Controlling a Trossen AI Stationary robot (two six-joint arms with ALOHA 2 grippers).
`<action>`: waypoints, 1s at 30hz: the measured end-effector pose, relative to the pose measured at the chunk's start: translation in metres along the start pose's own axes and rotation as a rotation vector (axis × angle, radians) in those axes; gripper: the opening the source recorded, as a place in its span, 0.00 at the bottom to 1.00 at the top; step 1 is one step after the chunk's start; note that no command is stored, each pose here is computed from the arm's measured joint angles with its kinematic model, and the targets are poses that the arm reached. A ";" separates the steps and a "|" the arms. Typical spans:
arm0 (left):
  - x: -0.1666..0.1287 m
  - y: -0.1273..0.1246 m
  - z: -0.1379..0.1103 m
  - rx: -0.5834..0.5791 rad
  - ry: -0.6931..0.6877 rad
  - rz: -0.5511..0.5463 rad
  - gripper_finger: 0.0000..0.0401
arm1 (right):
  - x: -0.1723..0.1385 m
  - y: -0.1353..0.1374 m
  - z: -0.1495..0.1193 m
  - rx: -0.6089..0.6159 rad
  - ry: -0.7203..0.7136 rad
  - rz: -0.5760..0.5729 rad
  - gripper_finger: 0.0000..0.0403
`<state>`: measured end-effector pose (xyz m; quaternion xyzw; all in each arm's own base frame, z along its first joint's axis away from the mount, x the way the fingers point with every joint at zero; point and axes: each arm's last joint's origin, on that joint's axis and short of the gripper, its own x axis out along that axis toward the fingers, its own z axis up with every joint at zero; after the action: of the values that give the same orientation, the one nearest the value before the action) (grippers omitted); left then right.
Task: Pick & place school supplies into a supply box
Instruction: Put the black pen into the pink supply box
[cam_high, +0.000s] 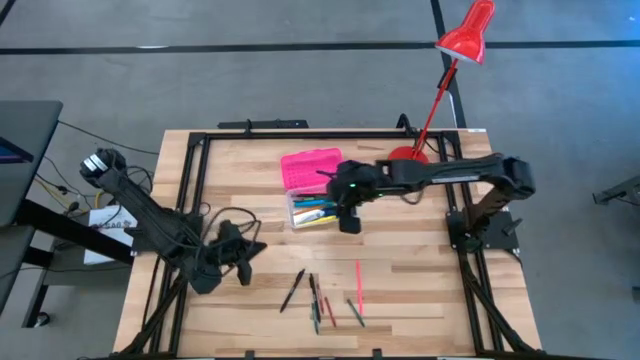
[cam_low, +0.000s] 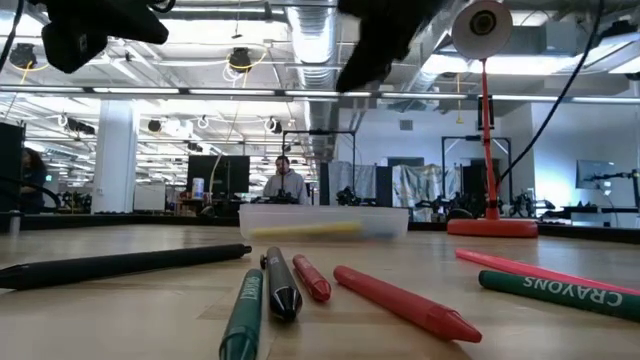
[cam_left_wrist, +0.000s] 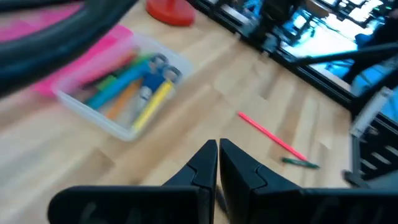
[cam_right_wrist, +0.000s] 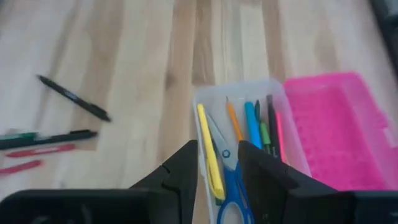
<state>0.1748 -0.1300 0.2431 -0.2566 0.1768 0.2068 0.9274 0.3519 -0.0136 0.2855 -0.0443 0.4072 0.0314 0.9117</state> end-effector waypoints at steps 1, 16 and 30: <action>0.004 -0.004 -0.004 -0.009 0.013 -0.013 0.03 | -0.009 0.003 0.002 -0.005 -0.017 0.000 0.27; 0.065 -0.039 -0.068 -0.178 0.216 -0.139 0.04 | -0.146 0.033 -0.016 0.010 -0.151 -0.065 0.27; 0.099 -0.052 -0.075 -0.062 0.322 0.003 0.09 | -0.222 0.056 -0.055 0.020 -0.226 -0.015 0.27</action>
<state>0.2670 -0.1826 0.1603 -0.3149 0.3170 0.1696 0.8784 0.1575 0.0318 0.4112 -0.0342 0.3019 0.0252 0.9524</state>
